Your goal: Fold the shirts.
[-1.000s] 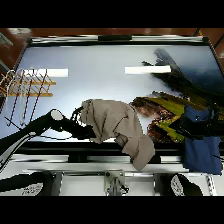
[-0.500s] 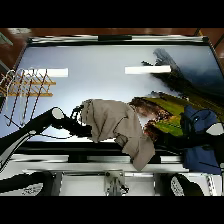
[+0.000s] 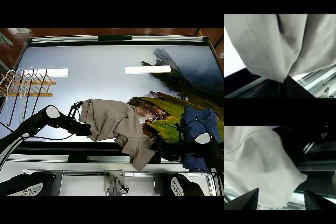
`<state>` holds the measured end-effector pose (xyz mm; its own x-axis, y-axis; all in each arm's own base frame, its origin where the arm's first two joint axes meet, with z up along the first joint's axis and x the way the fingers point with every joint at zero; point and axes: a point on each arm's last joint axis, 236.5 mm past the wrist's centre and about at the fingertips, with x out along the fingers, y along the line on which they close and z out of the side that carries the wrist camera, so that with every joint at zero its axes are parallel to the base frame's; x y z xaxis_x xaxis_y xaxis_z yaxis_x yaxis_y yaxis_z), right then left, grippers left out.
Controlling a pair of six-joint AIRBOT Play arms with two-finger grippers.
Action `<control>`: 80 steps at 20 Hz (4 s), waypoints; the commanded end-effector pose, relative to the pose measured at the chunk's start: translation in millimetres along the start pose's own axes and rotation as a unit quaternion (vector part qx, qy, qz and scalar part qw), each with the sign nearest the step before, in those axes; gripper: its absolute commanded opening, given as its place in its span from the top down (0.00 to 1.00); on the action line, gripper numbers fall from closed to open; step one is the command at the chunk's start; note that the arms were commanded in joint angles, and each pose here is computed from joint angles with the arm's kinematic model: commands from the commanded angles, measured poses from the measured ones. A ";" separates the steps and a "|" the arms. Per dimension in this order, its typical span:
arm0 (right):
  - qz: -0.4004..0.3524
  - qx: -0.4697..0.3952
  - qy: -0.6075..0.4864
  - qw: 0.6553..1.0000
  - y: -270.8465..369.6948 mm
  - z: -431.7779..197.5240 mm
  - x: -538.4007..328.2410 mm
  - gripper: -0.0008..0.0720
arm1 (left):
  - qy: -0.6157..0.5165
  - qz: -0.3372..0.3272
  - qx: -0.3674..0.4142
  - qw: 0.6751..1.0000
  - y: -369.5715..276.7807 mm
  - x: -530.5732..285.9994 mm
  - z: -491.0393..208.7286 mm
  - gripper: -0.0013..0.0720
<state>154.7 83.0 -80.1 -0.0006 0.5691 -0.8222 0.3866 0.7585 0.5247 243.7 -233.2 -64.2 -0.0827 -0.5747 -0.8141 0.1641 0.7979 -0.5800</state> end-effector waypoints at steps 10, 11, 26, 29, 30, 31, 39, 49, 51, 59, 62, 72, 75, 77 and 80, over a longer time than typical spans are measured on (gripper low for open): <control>0.055 0.058 -0.004 0.997 8.5 24.3 26.2 0.90 | -0.040 -0.004 0.004 0.999 -3.7 -22.1 29.0 0.93; 0.072 0.024 -0.009 0.997 20.4 29.0 19.3 0.90 | -0.050 -0.006 0.011 0.999 -8.1 -27.8 36.6 0.93; 0.119 -0.500 -0.710 0.482 387.4 -110.6 -549.7 0.90 | -0.697 0.001 0.367 0.616 -322.0 -594.6 -49.0 0.93; 0.112 -0.495 -0.726 0.464 387.5 -137.2 -561.1 0.90 | -0.703 0.003 0.375 0.604 -321.8 -594.4 -92.9 0.93; 0.121 -0.487 -0.724 0.473 386.1 -142.1 -559.7 0.90 | -0.706 0.010 0.374 0.601 -318.5 -594.4 -102.1 0.93; 0.129 -0.481 -0.722 0.480 384.9 -146.4 -557.7 0.90 | -0.710 0.024 0.370 0.598 -312.2 -595.4 -108.8 0.93; -0.020 -0.406 -0.650 0.642 310.5 -68.9 -503.9 0.90 | -0.584 0.166 0.249 0.755 -198.0 -522.2 -70.4 0.93; 0.085 -0.268 -0.357 0.891 240.9 217.3 -302.8 0.90 | -0.350 0.249 0.119 0.895 -26.6 -326.5 84.3 0.93; 0.110 -0.240 -0.374 0.889 251.9 265.2 -280.0 0.90 | -0.358 0.252 0.105 0.893 -3.6 -312.3 134.5 0.93; 0.083 -0.210 -0.396 0.890 267.0 359.3 -171.6 0.90 | -0.291 0.178 -0.056 0.938 84.2 -217.1 221.0 0.92; 0.080 -0.169 -0.317 0.930 247.9 351.7 -122.2 0.74 | -0.227 0.129 -0.095 0.961 87.7 -169.3 213.8 0.64; -0.110 -0.128 -0.104 0.980 72.5 231.9 -197.2 0.28 | -0.030 0.152 -0.165 0.974 149.5 -201.9 46.3 0.20; -0.102 -0.091 -0.047 0.989 41.6 203.8 -191.9 0.28 | -0.011 0.072 -0.211 0.975 153.3 -145.2 -22.2 0.14; -0.087 -0.091 -0.033 0.992 41.8 197.7 -183.9 0.28 | -0.044 0.004 -0.246 0.968 151.8 -121.9 -37.0 0.14; -0.040 -0.099 -0.064 0.992 63.2 211.9 -177.9 0.28 | -0.085 -0.033 -0.289 0.953 166.5 -110.8 -39.7 0.07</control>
<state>374.4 -46.2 51.5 0.0838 0.4125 -0.9071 0.1983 0.8852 0.4208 251.3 -22.5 -55.0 0.0001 -0.5354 -0.8446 -0.3462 0.7923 -0.5023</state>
